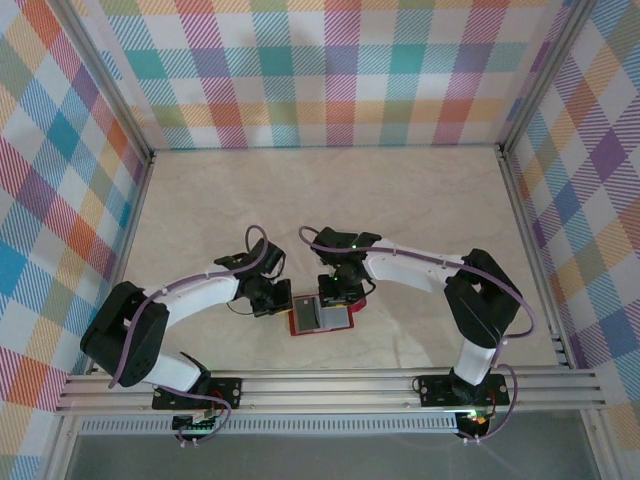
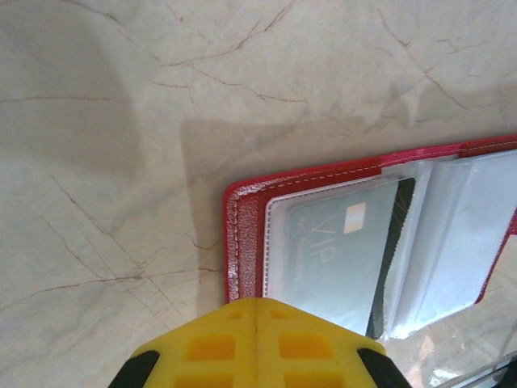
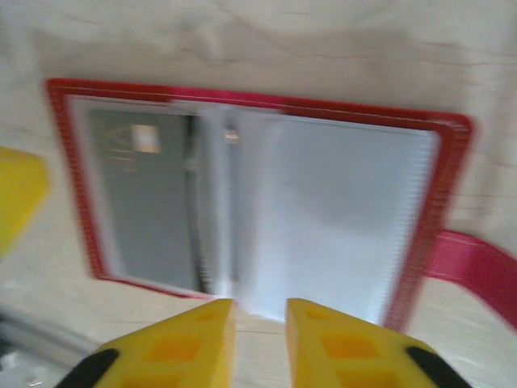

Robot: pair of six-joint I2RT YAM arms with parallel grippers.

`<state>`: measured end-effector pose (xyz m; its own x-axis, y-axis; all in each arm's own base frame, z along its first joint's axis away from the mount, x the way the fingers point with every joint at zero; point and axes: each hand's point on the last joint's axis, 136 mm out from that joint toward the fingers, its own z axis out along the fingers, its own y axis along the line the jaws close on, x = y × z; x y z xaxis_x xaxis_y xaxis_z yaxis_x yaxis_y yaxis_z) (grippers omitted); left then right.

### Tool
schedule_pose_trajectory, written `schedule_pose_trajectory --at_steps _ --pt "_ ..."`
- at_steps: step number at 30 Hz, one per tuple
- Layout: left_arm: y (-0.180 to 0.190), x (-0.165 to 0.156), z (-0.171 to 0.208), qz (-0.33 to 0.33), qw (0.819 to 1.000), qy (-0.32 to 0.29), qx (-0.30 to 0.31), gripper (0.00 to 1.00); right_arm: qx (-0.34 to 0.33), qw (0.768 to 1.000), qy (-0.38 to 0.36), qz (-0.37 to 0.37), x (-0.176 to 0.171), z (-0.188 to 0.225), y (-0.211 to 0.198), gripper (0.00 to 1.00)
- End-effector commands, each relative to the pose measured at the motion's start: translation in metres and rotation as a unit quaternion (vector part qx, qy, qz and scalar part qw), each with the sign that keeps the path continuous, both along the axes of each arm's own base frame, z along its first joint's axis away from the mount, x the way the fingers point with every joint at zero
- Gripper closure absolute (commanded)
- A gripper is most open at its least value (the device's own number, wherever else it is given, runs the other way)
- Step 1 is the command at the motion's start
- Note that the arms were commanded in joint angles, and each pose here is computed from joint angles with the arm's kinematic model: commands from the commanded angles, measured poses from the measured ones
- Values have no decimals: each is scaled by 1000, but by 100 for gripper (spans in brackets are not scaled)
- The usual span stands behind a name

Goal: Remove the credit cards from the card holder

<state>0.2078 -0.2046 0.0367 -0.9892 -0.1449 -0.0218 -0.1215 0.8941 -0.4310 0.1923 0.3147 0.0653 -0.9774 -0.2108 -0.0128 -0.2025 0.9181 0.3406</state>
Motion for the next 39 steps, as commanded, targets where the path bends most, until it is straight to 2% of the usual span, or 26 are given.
schedule_pose_trajectory --at_steps 1,3,7,14,19,33,39 --pt "-10 -4 7 -6 1000 5 -23 100 77 996 39 3 -7 4 32 82" --pt "-14 -7 3 -11 999 14 -28 100 87 995 48 2 -6 1 38 85" --pt "-20 -12 -6 -15 999 24 -32 100 86 995 57 1 -4 -10 44 86" --pt "-6 -21 -24 -17 999 40 7 100 74 995 68 1 0 -25 50 86" --pt "-5 -22 -27 -20 999 42 14 100 64 995 74 1 -1 -33 48 84" --pt "-3 -21 -33 -32 998 48 28 100 -26 999 45 -2 1 -41 12 79" --pt "-2 -21 -34 -33 998 50 32 100 -31 999 41 -3 2 -39 9 77"
